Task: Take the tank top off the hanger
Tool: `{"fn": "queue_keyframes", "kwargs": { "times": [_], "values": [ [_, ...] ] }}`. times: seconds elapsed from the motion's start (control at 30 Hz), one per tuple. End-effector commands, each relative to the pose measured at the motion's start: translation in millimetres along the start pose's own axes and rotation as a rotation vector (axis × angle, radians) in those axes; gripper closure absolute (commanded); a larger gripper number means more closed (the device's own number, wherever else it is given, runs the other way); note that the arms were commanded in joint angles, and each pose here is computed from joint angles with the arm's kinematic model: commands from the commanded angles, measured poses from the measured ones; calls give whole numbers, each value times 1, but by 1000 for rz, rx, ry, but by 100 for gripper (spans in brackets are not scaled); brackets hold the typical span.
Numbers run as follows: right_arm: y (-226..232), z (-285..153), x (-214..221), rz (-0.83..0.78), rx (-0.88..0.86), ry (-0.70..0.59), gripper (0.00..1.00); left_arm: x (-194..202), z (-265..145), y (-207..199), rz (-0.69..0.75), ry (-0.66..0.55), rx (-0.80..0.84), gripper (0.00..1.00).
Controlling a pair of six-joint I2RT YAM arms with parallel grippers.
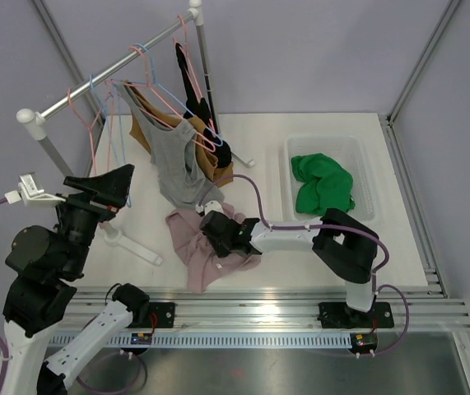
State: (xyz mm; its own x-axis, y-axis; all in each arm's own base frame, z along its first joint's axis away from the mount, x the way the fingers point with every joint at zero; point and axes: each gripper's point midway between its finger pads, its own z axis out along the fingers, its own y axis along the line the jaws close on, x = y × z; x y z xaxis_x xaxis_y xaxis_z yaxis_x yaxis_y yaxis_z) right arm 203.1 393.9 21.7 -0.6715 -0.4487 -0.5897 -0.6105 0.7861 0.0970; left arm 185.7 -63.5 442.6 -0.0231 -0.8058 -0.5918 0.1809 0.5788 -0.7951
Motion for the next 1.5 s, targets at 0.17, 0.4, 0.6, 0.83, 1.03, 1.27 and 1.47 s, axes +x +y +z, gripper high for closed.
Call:
{"fn": "queue_keyframes", "kwargs": {
  "times": [0.17, 0.4, 0.6, 0.83, 1.03, 1.27, 1.47],
  "values": [
    [-11, -57, -42, 31, 34, -201, 100, 12, -62, -2, 253, 170, 152, 1],
    [-57, -198, -100, 122, 150, -438, 100, 1, -95, 42, 339, 129, 41, 1],
    [-126, -302, -135, 202, 387, -569, 100, -23, -116, 48, 358, 51, 15, 1],
    [-201, -409, -190, 271, 504, -731, 100, -10, -106, 26, 455, 178, 78, 1],
    [-262, -421, -207, 324, 650, -667, 100, -8, -94, 3, 476, 212, 144, 1],
    [-309, -330, -190, 449, 535, -510, 100, -26, -52, -37, 513, 208, 118, 1],
    [-356, -246, -152, 570, 508, -360, 97, -33, -3, -53, 556, 207, 31, 1]
  ]
}}
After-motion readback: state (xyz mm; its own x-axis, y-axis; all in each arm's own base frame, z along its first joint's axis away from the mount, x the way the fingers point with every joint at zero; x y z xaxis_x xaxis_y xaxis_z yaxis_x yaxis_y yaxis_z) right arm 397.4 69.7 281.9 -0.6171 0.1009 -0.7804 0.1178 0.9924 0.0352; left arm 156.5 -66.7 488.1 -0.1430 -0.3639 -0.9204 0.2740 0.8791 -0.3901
